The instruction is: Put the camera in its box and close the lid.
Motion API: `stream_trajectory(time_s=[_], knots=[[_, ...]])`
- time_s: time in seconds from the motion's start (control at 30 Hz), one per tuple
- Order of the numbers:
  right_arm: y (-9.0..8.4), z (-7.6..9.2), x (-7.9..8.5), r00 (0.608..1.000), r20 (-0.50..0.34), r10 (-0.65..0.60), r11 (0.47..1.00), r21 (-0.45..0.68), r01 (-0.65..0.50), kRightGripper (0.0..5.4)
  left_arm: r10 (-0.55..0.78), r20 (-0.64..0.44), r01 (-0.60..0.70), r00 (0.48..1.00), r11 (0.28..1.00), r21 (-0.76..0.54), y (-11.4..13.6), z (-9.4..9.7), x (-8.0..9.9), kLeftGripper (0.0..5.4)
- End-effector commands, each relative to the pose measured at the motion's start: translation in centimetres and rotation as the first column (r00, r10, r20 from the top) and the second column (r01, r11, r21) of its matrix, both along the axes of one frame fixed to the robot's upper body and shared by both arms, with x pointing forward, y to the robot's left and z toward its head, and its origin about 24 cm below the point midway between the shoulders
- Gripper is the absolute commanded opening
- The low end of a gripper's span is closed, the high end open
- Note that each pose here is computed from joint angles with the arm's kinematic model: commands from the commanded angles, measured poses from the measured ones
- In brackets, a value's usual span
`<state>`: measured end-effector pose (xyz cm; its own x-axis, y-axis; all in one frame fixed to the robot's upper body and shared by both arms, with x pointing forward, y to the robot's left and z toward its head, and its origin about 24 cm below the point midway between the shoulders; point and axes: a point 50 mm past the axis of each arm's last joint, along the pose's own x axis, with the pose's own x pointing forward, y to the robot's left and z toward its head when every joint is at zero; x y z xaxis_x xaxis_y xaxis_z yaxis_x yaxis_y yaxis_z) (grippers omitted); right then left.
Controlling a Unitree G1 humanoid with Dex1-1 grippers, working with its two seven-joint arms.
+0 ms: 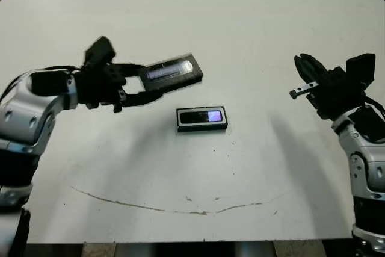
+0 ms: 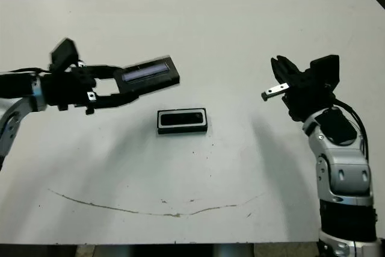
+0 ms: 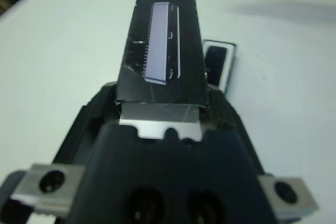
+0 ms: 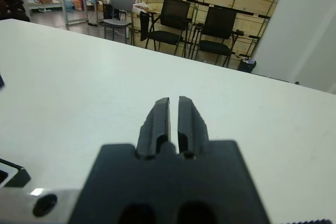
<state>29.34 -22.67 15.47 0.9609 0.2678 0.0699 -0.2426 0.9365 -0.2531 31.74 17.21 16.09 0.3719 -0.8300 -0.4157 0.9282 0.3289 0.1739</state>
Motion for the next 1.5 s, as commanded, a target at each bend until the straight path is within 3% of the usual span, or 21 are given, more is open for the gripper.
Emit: stream_trajectory(time_s=[0.03, 0.57, 1.03, 1.5], knots=[[-0.6, -0.3, -0.1, 0.999, -0.028, -0.027, 0.999, -0.017, 0.027, 0.00, -0.047, -0.063, 0.048, 0.997, 0.999, 0.007, -1.0, -0.9, 0.7, 2.73], [0.8, -0.6, -0.5, 0.996, -0.088, -0.014, 0.999, -0.043, 0.010, 0.00, -0.168, -0.125, 0.168, 0.978, 0.986, -0.014, -6.0, -2.7, 0.9, 2.73], [1.5, -0.7, -0.8, 0.997, -0.079, -0.005, 0.998, -0.068, 0.000, 0.00, -0.207, -0.092, 0.218, 0.974, 0.965, 0.142, -5.6, -2.3, 0.9, 2.73], [1.6, -1.1, -1.0, 0.996, -0.085, -0.001, 0.998, -0.063, -0.004, 0.00, -0.159, -0.067, 0.170, 0.985, 0.963, 0.208, -4.4, -2.1, 1.4, 2.73]])
